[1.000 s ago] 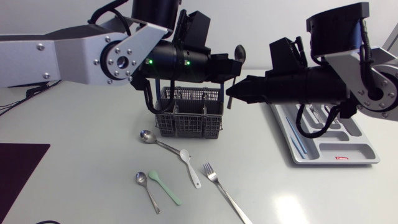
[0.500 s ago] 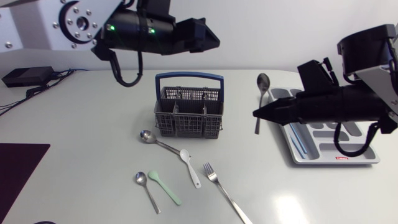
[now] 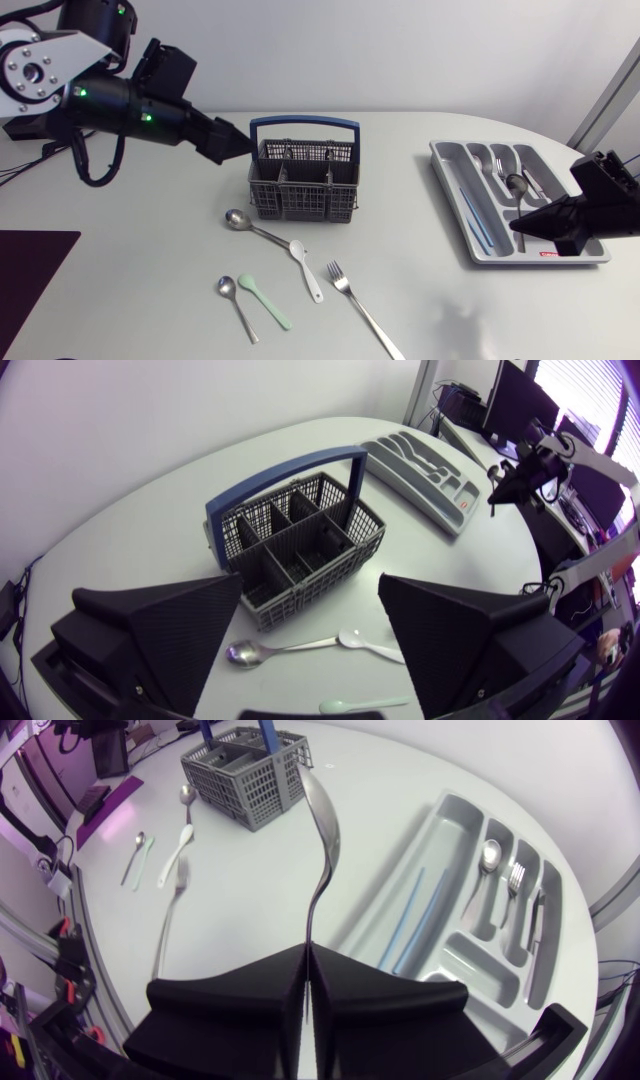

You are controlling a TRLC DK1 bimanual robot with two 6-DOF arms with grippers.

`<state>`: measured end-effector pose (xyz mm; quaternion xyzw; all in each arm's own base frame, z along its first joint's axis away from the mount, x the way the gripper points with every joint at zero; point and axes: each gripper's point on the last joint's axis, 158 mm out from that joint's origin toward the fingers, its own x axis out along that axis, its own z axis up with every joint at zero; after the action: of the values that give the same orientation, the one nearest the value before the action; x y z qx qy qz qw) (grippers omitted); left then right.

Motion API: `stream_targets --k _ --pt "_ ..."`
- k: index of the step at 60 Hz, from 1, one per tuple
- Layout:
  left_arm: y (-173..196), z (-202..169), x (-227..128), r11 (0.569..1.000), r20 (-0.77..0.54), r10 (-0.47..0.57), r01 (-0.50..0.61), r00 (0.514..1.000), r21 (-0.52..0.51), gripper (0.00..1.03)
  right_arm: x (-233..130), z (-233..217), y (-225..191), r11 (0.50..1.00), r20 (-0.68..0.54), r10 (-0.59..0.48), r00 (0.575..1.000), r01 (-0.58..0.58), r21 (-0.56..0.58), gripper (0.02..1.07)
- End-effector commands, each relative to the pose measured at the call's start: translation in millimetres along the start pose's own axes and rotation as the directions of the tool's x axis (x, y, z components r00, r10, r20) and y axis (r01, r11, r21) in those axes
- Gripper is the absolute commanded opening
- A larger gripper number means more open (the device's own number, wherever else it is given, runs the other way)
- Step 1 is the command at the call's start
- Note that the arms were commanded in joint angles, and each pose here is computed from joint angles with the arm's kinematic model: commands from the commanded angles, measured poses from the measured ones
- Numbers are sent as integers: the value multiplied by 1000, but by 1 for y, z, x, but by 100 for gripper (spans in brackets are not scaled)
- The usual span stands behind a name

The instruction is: Unload the cutlery basket into the drawer organizer.

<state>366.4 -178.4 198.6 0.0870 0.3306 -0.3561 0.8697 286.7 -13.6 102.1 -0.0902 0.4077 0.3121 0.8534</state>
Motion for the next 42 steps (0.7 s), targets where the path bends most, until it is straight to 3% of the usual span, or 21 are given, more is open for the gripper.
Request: stream_targets --k 1,12,18,42 --pt "-10 -23 -7 998 -25 -8 9 1000 62 97 -9 -9 -29 989 -10 -38 999 36 -142 8" --pt "-33 -82 7 992 -143 -29 46 989 117 97 -16 -46 -94 953 -76 -137 988 110 -282 8" --pt "-39 -113 12 991 -201 -50 73 978 112 97 -15 -68 -116 932 -121 -145 982 95 -349 8" --pt "-48 -155 5 985 -275 -32 77 961 155 97 2 -128 -163 833 -244 -285 927 114 -541 8"
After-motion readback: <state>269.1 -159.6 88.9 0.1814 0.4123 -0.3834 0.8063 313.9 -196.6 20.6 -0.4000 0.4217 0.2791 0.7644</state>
